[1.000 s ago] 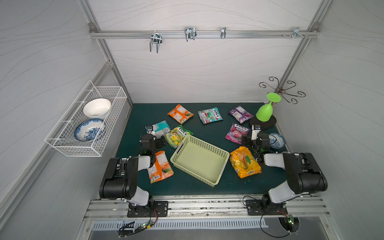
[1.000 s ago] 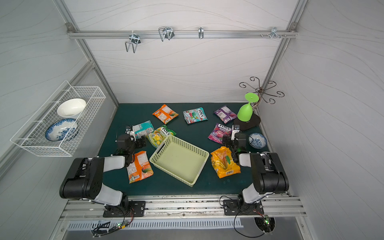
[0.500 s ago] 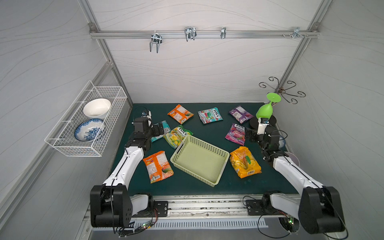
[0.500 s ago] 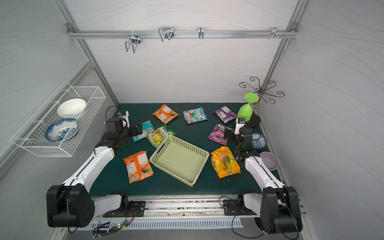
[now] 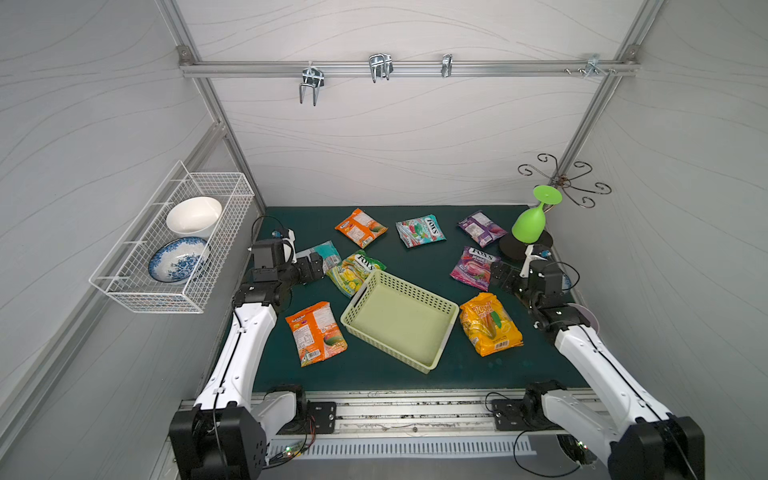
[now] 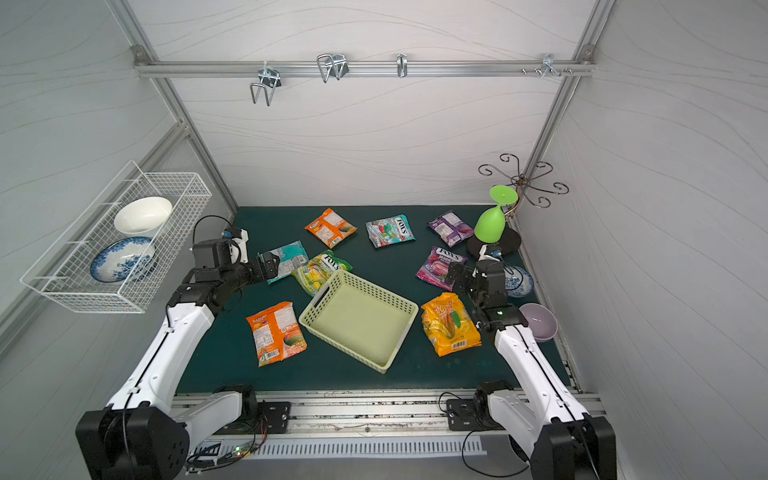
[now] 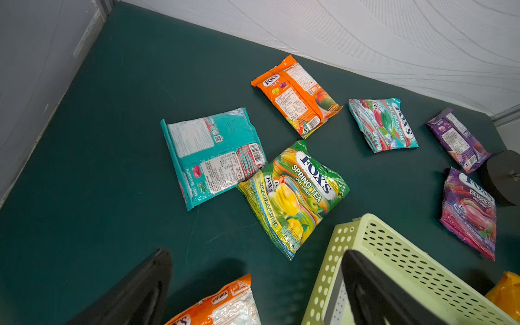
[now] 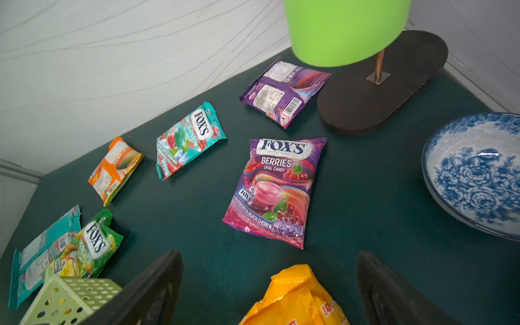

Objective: Put the candies in the basket
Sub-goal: Pick up the basket from the center of the board.

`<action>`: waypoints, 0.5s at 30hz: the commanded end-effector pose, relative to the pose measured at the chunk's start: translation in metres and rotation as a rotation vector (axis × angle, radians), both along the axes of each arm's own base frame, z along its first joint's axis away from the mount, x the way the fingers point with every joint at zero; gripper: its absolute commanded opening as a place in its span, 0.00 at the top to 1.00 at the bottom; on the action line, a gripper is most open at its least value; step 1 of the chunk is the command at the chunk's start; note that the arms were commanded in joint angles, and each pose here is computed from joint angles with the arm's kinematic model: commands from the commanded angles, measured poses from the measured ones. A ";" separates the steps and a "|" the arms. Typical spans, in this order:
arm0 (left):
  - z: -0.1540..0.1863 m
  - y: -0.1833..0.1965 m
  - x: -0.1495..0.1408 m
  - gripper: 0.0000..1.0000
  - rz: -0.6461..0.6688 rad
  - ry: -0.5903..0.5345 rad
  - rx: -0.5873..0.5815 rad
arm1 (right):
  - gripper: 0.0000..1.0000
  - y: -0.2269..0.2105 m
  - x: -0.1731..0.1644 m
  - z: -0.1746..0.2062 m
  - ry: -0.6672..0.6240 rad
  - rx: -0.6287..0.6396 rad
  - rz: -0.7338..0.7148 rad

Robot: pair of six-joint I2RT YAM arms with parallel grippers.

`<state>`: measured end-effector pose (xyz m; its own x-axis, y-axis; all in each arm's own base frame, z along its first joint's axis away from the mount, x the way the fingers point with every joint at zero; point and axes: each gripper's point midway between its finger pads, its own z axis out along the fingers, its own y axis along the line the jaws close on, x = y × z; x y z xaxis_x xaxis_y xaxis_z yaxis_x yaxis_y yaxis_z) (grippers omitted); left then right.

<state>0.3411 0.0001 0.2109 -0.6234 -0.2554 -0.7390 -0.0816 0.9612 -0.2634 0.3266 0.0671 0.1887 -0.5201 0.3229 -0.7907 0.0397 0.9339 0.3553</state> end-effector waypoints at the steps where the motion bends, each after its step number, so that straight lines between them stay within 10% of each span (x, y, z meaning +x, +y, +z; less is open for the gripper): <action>1: 0.014 0.005 0.004 0.01 0.031 -0.044 0.000 | 0.01 0.026 -0.009 0.004 0.046 -0.065 0.124; 15: 0.017 0.005 0.007 0.01 0.051 -0.034 0.043 | 0.01 0.135 -0.031 0.010 0.115 -0.280 0.602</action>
<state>0.3412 0.0040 0.2086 -0.6213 -0.2574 -0.7401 -0.1206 0.9647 -0.2342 0.3068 0.1849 0.2034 -0.6446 -0.1280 -0.7537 -0.3846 0.9064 0.1750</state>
